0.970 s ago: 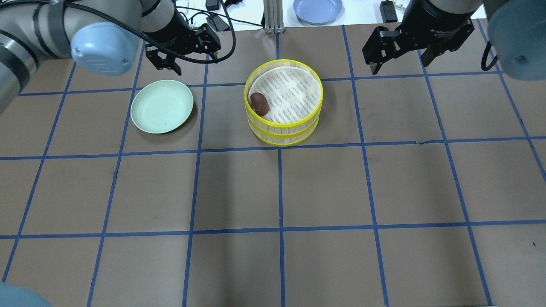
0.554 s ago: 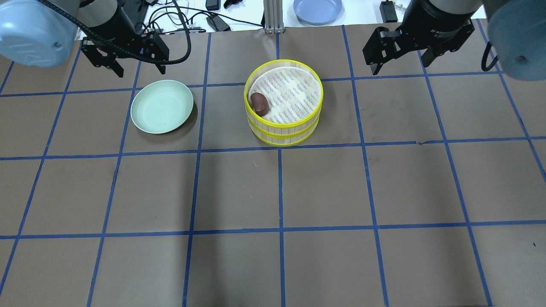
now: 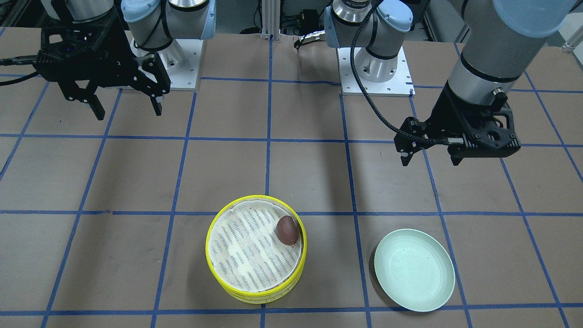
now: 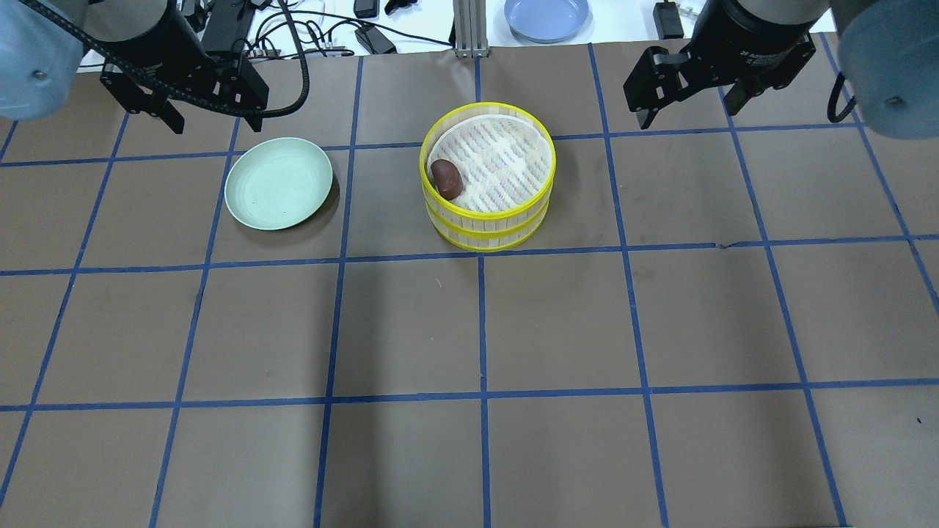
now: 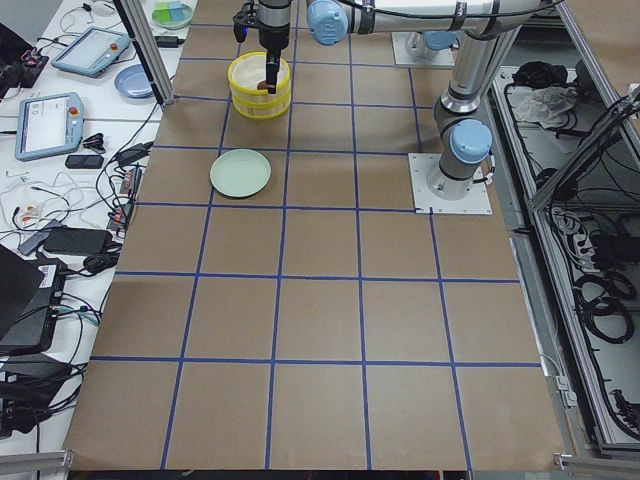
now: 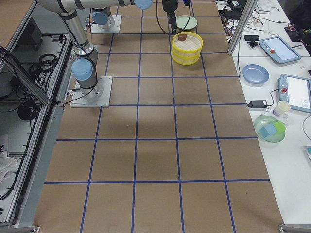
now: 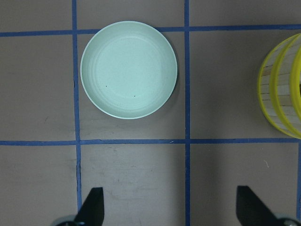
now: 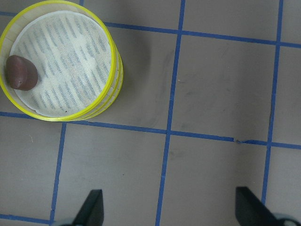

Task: Stack buns with steamer

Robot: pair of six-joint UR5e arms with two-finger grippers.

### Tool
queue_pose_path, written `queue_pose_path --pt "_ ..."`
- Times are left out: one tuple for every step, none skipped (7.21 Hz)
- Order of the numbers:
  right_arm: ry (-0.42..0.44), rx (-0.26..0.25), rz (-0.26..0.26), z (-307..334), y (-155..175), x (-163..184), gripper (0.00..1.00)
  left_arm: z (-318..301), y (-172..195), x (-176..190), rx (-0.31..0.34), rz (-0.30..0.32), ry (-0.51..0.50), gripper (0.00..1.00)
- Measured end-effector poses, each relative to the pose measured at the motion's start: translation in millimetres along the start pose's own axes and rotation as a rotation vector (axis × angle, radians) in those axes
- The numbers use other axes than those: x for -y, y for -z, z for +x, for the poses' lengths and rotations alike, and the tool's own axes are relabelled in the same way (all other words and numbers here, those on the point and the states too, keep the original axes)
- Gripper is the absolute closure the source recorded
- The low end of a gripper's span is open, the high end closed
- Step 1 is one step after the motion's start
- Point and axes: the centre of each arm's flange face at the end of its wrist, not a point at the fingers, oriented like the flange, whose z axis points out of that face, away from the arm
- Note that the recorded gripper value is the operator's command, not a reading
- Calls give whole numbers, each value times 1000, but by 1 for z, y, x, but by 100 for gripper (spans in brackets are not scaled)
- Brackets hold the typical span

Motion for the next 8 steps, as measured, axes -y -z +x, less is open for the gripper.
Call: queue_pose_path --pt "0 0 0 0 0 0 0 1 2 -2 -1 -1 4 0" --pt "0 1 -1 0 -1 0 0 1 5 -6 -2 -4 7 0" --pt "-1 2 -1 0 -1 0 0 1 8 -10 -1 -9 9 0" --pt "-2 2 -1 0 -1 0 0 2 11 -14 1 -18 11 0" --pt "-2 1 -1 0 -1 0 0 2 13 -17 0 -20 12 0" --pt "-2 1 0 0 0 0 0 2 14 -18 -1 -21 14 0" --pt "-2 0 0 1 0 0 0 2 14 -20 -2 -25 15 0" --pt "-2 0 -1 1 -1 0 0 2 13 -20 -3 -30 16 0"
